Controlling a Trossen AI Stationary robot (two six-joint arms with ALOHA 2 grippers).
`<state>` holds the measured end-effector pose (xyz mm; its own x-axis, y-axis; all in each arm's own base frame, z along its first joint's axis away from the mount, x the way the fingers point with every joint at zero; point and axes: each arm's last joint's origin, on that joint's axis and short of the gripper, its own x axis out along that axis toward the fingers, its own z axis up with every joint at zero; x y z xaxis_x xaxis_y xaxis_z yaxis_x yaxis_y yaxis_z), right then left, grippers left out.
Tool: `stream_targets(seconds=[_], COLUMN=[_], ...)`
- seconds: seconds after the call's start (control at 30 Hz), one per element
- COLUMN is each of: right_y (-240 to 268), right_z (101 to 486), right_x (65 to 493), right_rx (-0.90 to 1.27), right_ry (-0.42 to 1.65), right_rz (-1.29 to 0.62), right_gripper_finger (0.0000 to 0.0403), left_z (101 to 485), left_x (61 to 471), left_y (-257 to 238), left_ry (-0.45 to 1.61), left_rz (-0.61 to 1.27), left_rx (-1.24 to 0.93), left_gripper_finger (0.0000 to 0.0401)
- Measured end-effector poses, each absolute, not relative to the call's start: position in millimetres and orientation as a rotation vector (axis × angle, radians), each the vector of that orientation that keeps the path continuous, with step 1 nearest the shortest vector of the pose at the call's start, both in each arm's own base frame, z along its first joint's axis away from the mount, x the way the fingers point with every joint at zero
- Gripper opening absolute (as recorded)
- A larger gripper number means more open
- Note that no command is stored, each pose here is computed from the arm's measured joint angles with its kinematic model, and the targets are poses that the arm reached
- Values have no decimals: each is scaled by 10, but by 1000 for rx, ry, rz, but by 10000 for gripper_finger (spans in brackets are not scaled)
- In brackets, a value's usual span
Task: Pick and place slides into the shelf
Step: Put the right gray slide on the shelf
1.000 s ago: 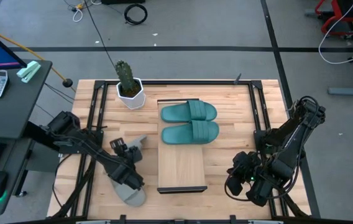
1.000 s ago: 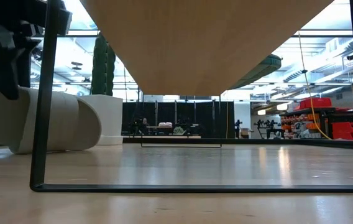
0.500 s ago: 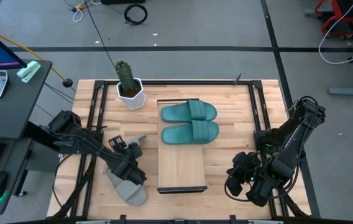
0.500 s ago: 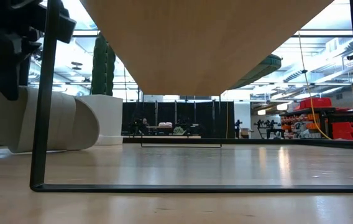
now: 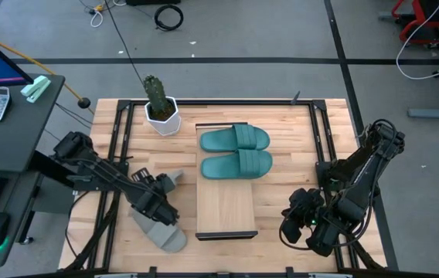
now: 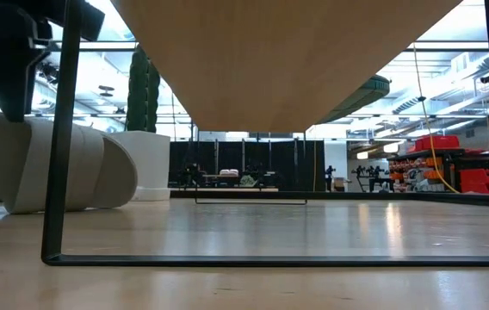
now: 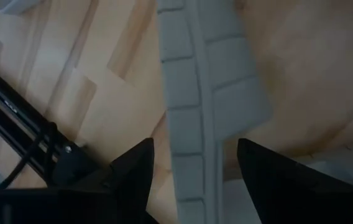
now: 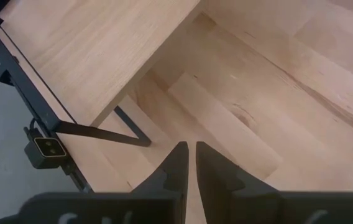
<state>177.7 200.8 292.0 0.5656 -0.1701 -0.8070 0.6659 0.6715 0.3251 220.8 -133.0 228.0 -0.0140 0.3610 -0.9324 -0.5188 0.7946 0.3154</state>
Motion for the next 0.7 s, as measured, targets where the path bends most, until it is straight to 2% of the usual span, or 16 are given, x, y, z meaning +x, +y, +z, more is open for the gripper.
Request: stream_targets(seconds=[0.47,0.57,0.7], right_y=[2019,2022,2027], right_z=[2923,2923,2925], right_x=[1786,1787,1793], right_rx=[690,693,703], right_ry=[827,826,823], right_rz=[-530,-528,-525], right_gripper_finger=[39,39,39], left_z=[1992,1990,2062], left_x=[2157,2163,2158], left_y=[-1228,-1230,-1226], left_ry=[1543,1536,1513], left_rz=[657,663,662], left_rx=[-165,-179,-205], left_gripper_finger=[233,212,156])
